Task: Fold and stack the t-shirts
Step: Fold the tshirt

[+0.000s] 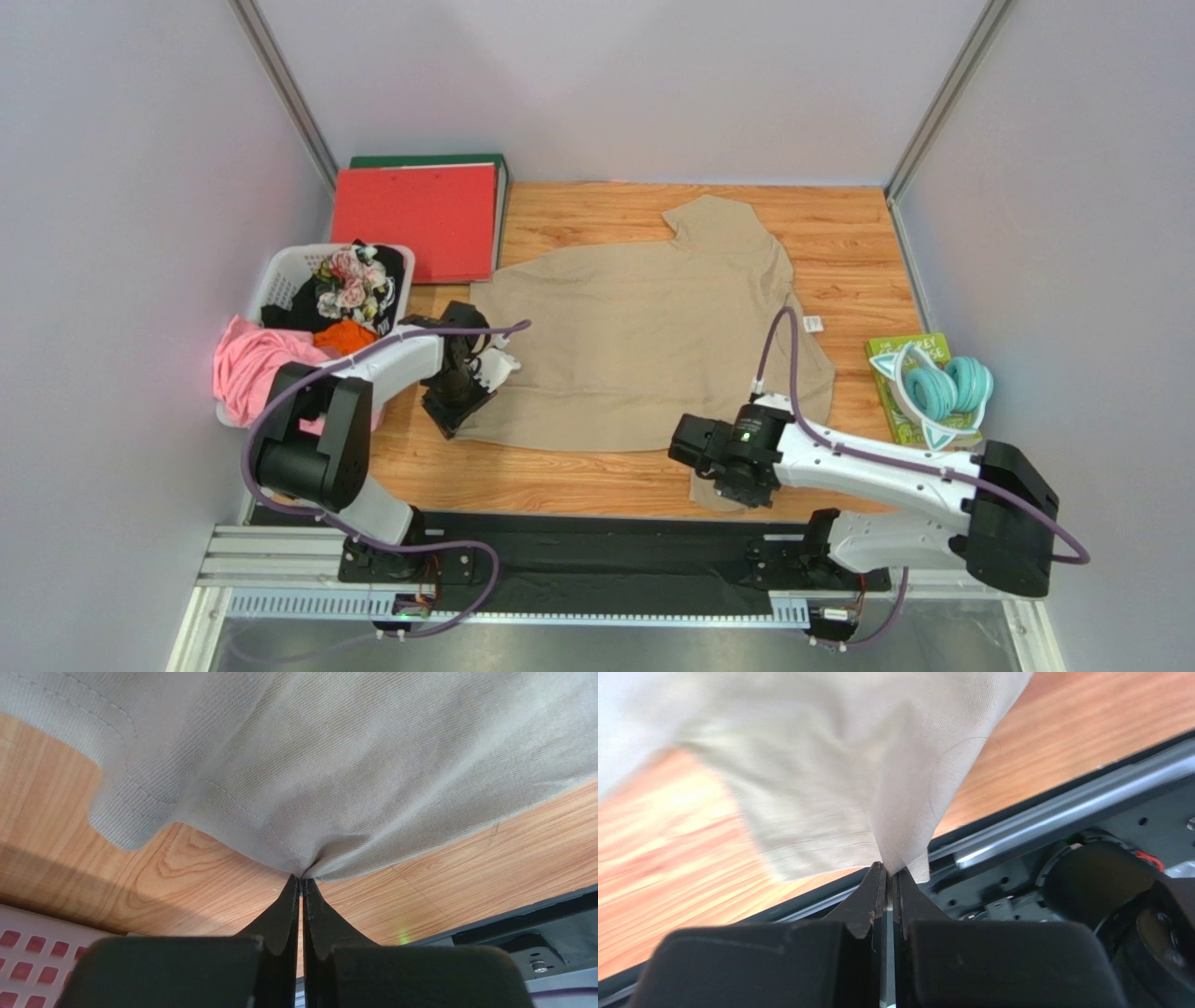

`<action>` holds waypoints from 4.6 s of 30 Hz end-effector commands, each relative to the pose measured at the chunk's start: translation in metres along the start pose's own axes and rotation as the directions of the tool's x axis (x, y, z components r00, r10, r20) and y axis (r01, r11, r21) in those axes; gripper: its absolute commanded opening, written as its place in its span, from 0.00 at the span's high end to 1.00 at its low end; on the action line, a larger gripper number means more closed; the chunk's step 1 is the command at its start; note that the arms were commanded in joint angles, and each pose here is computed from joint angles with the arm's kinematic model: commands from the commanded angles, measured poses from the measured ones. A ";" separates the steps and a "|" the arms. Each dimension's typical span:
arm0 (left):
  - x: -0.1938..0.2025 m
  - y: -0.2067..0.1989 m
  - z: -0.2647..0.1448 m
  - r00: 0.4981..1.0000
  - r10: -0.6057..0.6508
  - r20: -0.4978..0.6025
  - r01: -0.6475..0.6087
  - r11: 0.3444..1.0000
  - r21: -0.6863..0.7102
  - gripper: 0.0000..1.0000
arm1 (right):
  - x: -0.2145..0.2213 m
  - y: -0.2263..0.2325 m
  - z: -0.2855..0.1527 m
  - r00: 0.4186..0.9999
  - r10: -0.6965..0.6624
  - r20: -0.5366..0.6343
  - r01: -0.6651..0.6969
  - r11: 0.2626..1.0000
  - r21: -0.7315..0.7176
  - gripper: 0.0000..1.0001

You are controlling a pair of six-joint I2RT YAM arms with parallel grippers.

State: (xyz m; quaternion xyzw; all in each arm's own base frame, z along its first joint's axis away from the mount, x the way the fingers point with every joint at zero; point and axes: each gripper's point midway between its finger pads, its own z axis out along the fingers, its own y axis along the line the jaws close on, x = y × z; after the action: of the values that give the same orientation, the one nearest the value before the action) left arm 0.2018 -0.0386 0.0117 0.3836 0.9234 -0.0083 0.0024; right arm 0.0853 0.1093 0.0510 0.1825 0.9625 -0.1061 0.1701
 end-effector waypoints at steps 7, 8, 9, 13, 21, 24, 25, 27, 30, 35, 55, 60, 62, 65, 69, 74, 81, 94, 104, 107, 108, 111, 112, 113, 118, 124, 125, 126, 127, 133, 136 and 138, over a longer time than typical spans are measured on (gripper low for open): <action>-0.015 0.000 -0.066 0.986 0.032 0.161 -0.026 0.999 -0.038 1.00 | -0.024 -0.037 -0.053 0.996 0.080 0.031 -0.077 0.991 -0.106 1.00; -0.009 -0.003 -0.072 0.986 0.035 0.162 -0.029 0.999 -0.041 1.00 | -0.019 -0.039 -0.055 0.997 0.074 0.009 -0.072 0.990 -0.117 1.00; -0.007 -0.004 -0.074 0.985 0.042 0.165 -0.034 0.998 -0.045 1.00 | -0.018 -0.044 -0.055 0.998 0.069 0.005 -0.068 0.992 -0.107 1.00; 0.005 -0.010 -0.084 0.983 0.050 0.179 -0.040 0.997 -0.059 1.00 | -0.015 -0.056 -0.066 0.997 0.073 -0.011 -0.074 0.990 -0.117 1.00; 0.024 -0.016 -0.088 0.984 0.060 0.167 -0.047 0.996 -0.077 1.00 | -0.007 -0.055 -0.083 0.996 0.048 -0.071 -0.062 0.977 -0.205 1.00; 0.030 -0.021 -0.092 0.982 0.067 0.178 -0.054 0.996 -0.077 1.00 | -0.004 -0.052 -0.088 0.996 0.042 -0.077 -0.059 0.973 -0.224 1.00; 0.030 -0.022 -0.093 0.979 0.067 0.191 -0.052 0.995 -0.082 1.00 | -0.006 -0.050 -0.091 0.997 0.038 -0.065 -0.052 0.971 -0.234 1.00; 0.026 -0.024 -0.096 0.974 0.054 0.220 -0.038 0.996 -0.077 1.00 | -0.021 -0.043 -0.098 0.999 0.054 -0.005 -0.053 0.965 -0.258 1.00; 0.019 -0.026 -0.106 0.967 0.024 0.253 -0.009 0.998 -0.058 1.00 | -0.044 -0.033 -0.111 0.993 0.085 0.087 -0.056 0.954 -0.294 1.00; 0.008 -0.025 -0.121 0.954 0.020 0.299 -0.003 0.998 -0.059 1.00 | -0.063 -0.022 -0.120 0.979 0.106 0.172 -0.053 0.956 -0.289 1.00; -0.030 0.037 -0.087 0.973 -0.009 0.232 0.045 0.987 -0.152 1.00 | -0.133 -0.045 -0.109 0.919 0.218 0.328 -0.166 0.970 -0.180 1.00; -0.045 0.059 -0.086 0.976 -0.008 0.219 0.050 0.981 -0.189 1.00 | -0.149 -0.032 -0.095 0.919 0.245 0.309 -0.197 0.964 -0.179 1.00; -0.050 0.067 -0.081 0.979 -0.005 0.204 0.046 0.978 -0.202 1.00 | -0.157 -0.030 -0.093 0.916 0.249 0.315 -0.200 0.963 -0.179 1.00; -0.057 0.077 -0.079 0.981 -0.007 0.193 0.049 0.976 -0.214 1.00 | -0.166 -0.027 -0.090 0.915 0.246 0.319 -0.199 0.965 -0.173 1.00; -0.066 0.089 -0.077 0.983 -0.001 0.186 0.047 0.970 -0.240 1.00 | -0.176 -0.015 -0.086 0.919 0.240 0.313 -0.190 0.964 -0.184 1.00; -0.072 0.099 -0.074 0.984 0.001 0.176 0.046 0.964 -0.262 1.00 | -0.195 0.008 -0.084 0.916 0.234 0.326 -0.172 0.963 -0.209 1.00; -0.078 0.111 -0.065 0.988 0.007 0.153 0.038 0.956 -0.291 1.00 | -0.232 0.032 -0.082 0.907 0.217 0.361 -0.148 0.967 -0.210 1.00; -0.081 0.120 -0.053 0.993 0.007 0.120 0.030 0.951 -0.307 1.00 | -0.276 0.070 -0.033 0.932 0.148 0.330 -0.111 0.985 -0.130 1.00; -0.084 0.133 -0.038 0.996 -0.003 0.093 0.036 0.936 -0.351 1.00 | -0.290 0.083 -0.019 0.936 0.121 0.329 -0.089 0.990 -0.110 1.00; -0.089 0.136 -0.032 0.995 -0.016 0.096 0.049 0.935 -0.350 1.00 | -0.298 0.085 -0.018 0.936 0.122 0.331 -0.091 0.990 -0.107 1.00; -0.090 0.138 -0.029 0.995 -0.019 0.094 0.051 0.936 -0.348 1.00 | -0.301 0.087 -0.019 0.934 0.125 0.334 -0.093 0.990 -0.111 1.00; -0.097 0.146 -0.028 0.994 -0.040 0.106 0.077 0.927 -0.368 0.94 | -0.306 0.093 -0.012 0.937 0.114 0.329 -0.084 0.991 -0.103 1.00; -0.099 0.149 -0.030 0.993 -0.045 0.112 0.084 0.923 -0.375 0.90 | -0.306 0.094 -0.010 0.939 0.110 0.327 -0.083 0.992 -0.097 1.00; -0.103 0.154 -0.034 0.991 -0.056 0.125 0.101 0.915 -0.390 0.85 | -0.306 0.096 -0.005 0.942 0.099 0.319 -0.076 0.993 -0.086 1.00; -0.109 0.166 -0.057 0.982 -0.077 0.174 0.147 0.890 -0.431 0.36 | -0.310 0.103 0.007 0.947 0.085 0.308 -0.068 0.996 -0.066 1.00; -0.108 0.154 -0.092 0.965 -0.084 0.247 0.183 0.892 -0.413 0.20 | -0.315 0.105 0.019 0.949 0.065 0.307 -0.057 0.998 -0.035 1.00; -0.105 0.139 -0.087 0.965 -0.082 0.248 0.168 0.922 -0.349 0.20 | -0.316 0.105 0.020 0.949 0.065 0.308 -0.057 0.998 -0.033 1.00; -0.105 0.130 -0.091 0.960 -0.085 0.268 0.173 0.929 -0.326 0.20 | -0.319 0.105 0.020 0.948 0.065 0.312 -0.059 0.998 -0.029 1.00; -0.103 0.122 -0.090 0.961 -0.078 0.267 0.162 0.938 -0.307 0.20 | -0.321 0.103 0.024 0.949 0.065 0.309 -0.062 0.998 -0.020 1.00; -0.089 0.067 -0.068 0.967 -0.054 0.247 0.098 0.981 -0.166 0.20 | -0.339 0.101 0.036 0.946 0.066 0.318 -0.070 0.998 0.002 1.00; -0.089 0.040 -0.055 0.973 -0.017 0.232 0.041 0.994 -0.100 0.20 | -0.344 0.108 0.043 0.952 0.062 0.299 -0.064 0.998 -0.003 0.84; -0.089 0.026 -0.044 0.978 0.011 0.209 0.004 0.998 -0.069 0.21 | -0.340 0.111 0.051 0.960 0.046 0.275 -0.051 0.999 0.009 0.77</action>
State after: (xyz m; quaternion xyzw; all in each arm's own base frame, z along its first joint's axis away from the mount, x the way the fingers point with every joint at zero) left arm 0.3079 -0.0553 0.0667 0.3650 0.9204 0.0370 0.1352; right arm 0.4213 0.0863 0.1085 0.1965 0.9269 -0.1358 0.2895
